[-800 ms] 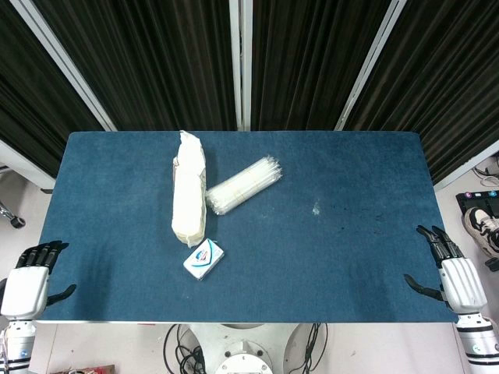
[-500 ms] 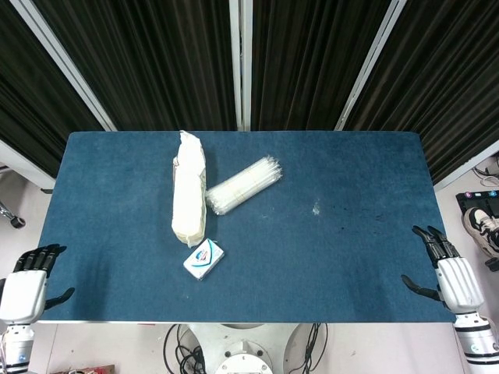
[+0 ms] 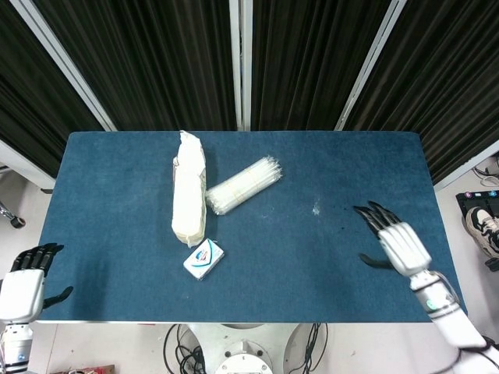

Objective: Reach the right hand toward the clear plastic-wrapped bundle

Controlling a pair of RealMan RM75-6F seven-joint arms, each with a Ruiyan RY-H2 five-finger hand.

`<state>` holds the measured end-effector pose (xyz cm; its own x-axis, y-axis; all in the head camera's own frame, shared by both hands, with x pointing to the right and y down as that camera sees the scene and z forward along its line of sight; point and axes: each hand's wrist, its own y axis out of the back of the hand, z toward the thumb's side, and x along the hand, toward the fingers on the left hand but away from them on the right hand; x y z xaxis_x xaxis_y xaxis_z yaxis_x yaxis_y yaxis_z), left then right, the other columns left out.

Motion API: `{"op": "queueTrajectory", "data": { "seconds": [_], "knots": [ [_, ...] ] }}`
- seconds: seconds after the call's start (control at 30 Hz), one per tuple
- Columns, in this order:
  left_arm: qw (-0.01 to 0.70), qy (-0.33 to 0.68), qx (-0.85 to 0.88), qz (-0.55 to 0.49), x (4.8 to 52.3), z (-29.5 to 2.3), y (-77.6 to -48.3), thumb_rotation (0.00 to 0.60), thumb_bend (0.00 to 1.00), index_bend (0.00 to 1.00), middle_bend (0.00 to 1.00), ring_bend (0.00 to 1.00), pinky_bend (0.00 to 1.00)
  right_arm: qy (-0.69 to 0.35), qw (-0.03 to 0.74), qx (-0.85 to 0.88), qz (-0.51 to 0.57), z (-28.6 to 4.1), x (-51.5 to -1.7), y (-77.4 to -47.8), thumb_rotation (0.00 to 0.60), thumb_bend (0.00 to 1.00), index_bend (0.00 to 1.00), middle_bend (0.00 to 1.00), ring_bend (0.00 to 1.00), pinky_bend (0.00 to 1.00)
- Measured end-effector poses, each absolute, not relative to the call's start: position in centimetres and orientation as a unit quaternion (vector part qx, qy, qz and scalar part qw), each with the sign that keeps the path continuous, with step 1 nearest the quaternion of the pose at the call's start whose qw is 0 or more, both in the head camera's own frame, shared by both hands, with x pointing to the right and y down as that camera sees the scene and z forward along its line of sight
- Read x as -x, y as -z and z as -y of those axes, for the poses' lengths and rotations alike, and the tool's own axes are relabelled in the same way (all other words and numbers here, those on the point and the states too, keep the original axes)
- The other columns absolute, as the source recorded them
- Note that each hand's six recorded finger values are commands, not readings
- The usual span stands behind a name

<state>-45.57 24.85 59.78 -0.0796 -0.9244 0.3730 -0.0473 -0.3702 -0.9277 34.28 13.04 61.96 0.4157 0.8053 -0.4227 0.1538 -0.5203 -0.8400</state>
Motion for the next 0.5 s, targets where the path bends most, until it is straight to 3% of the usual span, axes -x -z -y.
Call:
{"op": "queueTrajectory", "data": {
  "seconds": [0.17, 0.27, 0.5],
  "knots": [
    [0.362, 0.607, 0.563, -0.428, 46.2, -24.7, -59.5, 0.6, 0.0, 0.22, 0.2, 0.17, 0.19, -0.428, 0.391, 0.778, 0.242, -8.1, -27.1, -64.4, 0.6, 0.05, 0.0, 0.0, 0.0, 0.0],
    [0.36, 0.612, 0.559, -0.428, 46.4, -24.7, -59.3, 0.6, 0.0, 0.22, 0.2, 0.17, 0.19, -0.428, 0.406, 0.786, 0.188, -5.3, -21.7, -66.3, 0.6, 0.0, 0.0, 0.0, 0.0, 0.0],
    [0.354, 0.623, 0.547, -0.434, 47.2, -24.9, -58.7, 0.6, 0.0, 0.22, 0.2, 0.17, 0.19, -0.432, 0.461, 0.764, 0.128, 0.9, -10.4, -69.7, 0.6, 0.0, 0.0, 0.0, 0.0, 0.0]
  ]
}}
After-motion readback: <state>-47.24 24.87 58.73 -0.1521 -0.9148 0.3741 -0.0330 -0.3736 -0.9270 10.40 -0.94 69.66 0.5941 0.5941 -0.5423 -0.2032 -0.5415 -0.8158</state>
